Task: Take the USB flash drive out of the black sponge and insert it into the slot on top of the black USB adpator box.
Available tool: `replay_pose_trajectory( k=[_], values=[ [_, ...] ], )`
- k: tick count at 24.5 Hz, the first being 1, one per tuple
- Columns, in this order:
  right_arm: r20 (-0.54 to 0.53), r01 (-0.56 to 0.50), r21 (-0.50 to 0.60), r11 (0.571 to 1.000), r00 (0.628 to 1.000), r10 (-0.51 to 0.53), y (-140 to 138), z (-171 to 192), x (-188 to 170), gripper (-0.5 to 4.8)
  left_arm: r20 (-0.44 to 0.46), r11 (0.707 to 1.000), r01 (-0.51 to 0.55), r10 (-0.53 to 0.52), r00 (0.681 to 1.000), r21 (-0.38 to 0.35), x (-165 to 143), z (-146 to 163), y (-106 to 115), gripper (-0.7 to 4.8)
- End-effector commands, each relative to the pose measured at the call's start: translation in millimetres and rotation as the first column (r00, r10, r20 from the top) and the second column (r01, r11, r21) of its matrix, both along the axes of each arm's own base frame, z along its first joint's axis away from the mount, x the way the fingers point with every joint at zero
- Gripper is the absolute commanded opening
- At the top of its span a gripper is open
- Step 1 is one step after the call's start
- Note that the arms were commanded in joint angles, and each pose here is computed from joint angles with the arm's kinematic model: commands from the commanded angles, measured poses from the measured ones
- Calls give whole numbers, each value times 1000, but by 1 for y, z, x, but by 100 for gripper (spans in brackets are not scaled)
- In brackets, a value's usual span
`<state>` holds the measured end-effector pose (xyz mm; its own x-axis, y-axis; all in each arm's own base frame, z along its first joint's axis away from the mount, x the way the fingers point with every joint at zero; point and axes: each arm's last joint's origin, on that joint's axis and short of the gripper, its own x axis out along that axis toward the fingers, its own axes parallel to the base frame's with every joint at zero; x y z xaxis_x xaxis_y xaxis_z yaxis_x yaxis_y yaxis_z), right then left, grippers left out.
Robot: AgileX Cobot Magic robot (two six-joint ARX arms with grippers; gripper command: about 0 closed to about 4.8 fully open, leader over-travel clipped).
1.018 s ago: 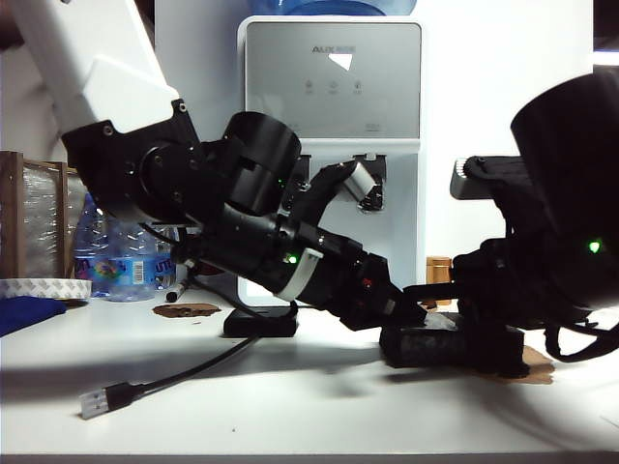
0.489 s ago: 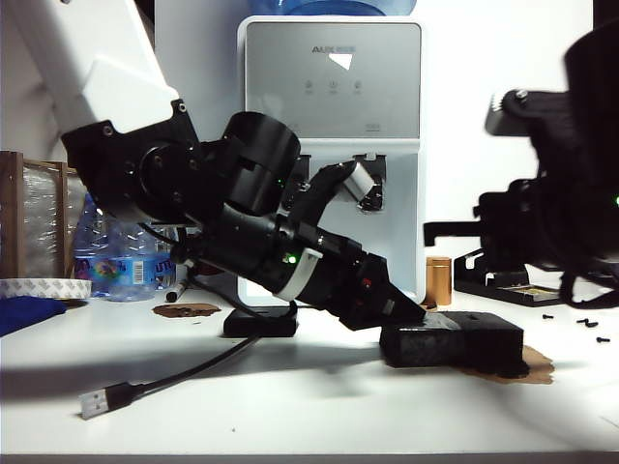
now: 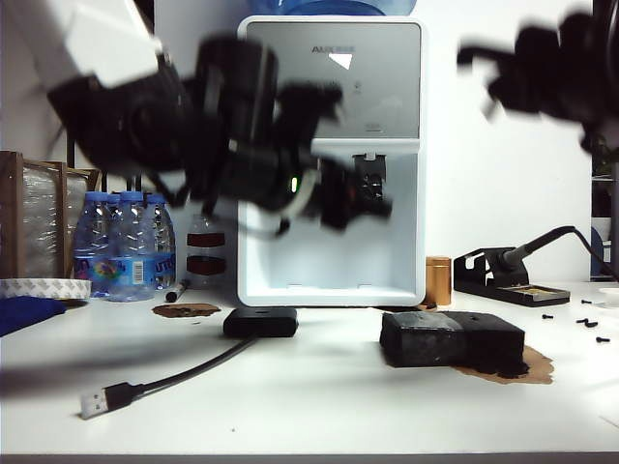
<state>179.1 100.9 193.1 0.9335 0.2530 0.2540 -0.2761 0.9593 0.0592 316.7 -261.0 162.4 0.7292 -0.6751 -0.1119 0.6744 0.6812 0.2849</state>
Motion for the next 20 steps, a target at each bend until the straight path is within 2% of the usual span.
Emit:
replay_pose_trajectory(
  k=[1,2,3,4,5,6,8,9,11,14,15,16,18,20],
  values=[
    [35,-316,38,948,949,315,2,12,0,-1,17,990,-140,141,990,-29,-2,23,7,-4],
    [15,-411,68,909,911,411,1,14,1,-1,18,984,-175,176,984,-25,-3,31,10,-4],
    [-15,-572,109,813,817,576,0,19,5,-1,10,978,-209,209,978,-11,-7,43,15,-4],
    [-37,-643,123,756,758,651,-1,22,8,-1,4,977,-214,214,977,-3,-10,50,18,-4],
    [-80,-733,131,668,664,744,-2,30,16,-1,-1,977,-212,212,977,6,-19,60,25,-4],
    [-106,-760,127,637,629,771,-3,34,21,-1,-2,978,-208,208,978,12,-24,64,30,-4],
    [-207,-842,102,530,503,839,-1,48,37,-1,-33,987,-158,160,987,40,-43,81,50,-4],
    [-269,-886,76,457,423,865,3,58,45,-1,-82,993,-105,109,991,58,-55,92,69,-4],
    [-316,-893,57,447,409,856,6,68,52,-1,-133,996,-50,59,989,70,-63,101,89,-4],
    [-332,-893,-26,449,431,839,10,92,63,-1,-275,997,57,-41,961,51,-73,117,140,-4],
    [-327,-893,-40,448,435,839,11,96,66,-1,-297,996,74,-58,953,44,-73,118,151,-4],
    [-326,-894,-59,444,437,838,12,102,71,-1,-331,993,111,-91,939,43,-72,116,170,-4],
    [-339,-906,-82,414,416,844,16,105,80,-1,-344,985,153,-119,931,75,-70,109,192,-4],
    [-365,-910,-67,410,405,838,22,101,95,-1,-318,980,164,-121,940,113,-68,99,204,-4]
  ],
)
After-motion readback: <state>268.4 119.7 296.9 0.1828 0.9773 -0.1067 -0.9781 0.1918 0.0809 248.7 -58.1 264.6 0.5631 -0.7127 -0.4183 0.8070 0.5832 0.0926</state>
